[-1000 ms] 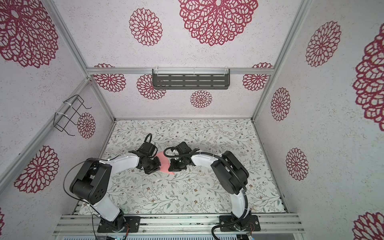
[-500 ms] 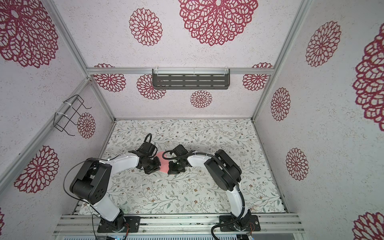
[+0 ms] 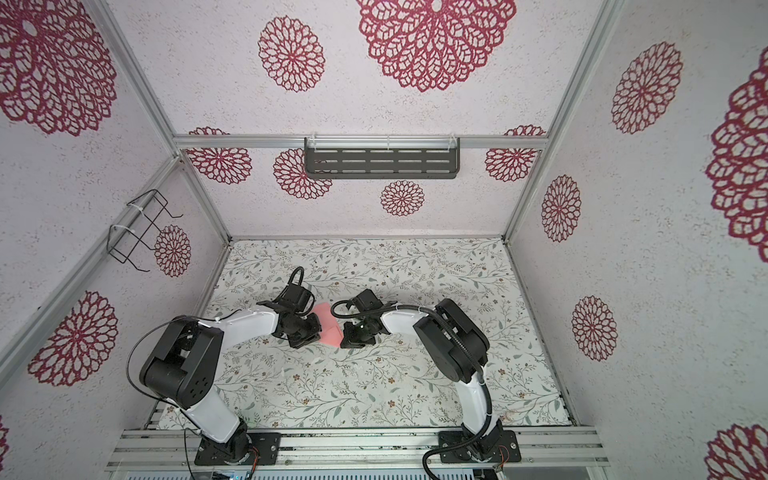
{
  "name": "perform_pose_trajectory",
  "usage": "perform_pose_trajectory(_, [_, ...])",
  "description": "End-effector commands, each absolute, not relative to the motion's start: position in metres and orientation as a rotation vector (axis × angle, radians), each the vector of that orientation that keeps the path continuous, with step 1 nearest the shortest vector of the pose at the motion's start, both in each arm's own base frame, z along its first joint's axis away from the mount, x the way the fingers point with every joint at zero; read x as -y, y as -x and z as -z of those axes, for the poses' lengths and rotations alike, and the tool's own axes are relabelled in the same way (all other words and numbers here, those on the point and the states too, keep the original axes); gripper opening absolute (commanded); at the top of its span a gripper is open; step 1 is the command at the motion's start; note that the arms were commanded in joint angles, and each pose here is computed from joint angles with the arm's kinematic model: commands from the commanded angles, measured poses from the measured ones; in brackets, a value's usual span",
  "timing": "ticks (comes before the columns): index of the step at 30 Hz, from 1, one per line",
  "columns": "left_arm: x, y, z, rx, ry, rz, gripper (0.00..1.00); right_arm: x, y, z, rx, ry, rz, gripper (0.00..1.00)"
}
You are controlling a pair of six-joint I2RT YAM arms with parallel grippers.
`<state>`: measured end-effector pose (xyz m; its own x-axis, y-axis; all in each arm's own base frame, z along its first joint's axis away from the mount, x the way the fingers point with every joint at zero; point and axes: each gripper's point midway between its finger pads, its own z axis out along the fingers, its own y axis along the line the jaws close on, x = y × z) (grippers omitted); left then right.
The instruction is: Fold a paper plane with a square sheet of paper (pick it up from the middle)
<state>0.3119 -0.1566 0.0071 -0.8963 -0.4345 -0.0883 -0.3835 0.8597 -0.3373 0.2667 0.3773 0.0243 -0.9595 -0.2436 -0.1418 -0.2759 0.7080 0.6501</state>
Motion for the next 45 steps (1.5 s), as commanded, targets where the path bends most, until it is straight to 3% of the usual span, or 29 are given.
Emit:
perform_pose_trajectory(1, [0.122,-0.273,0.034,-3.017,0.702,0.191,0.02,-0.346,-0.266,-0.011,-2.95,0.326,-0.957,0.01])
perform_pose_trajectory(9, [0.122,-0.276,0.032,-3.013,0.698,0.187,0.02,-0.34,-0.258,-0.013,-2.958,0.348,-0.963,0.01])
perform_pose_trajectory(19, [0.122,-0.277,0.032,-3.011,0.695,0.189,0.02,-0.37,-0.275,-0.076,-2.731,0.456,-1.092,0.03])
perform_pose_trajectory(26, [0.124,-0.276,0.033,-3.013,0.697,0.199,0.02,-0.392,-0.265,-0.071,-2.74,0.5,-1.189,0.03])
perform_pose_trajectory(45, [0.123,-0.275,0.033,-3.015,0.697,0.193,0.02,-0.364,-0.262,-0.016,-2.936,0.402,-0.953,0.01])
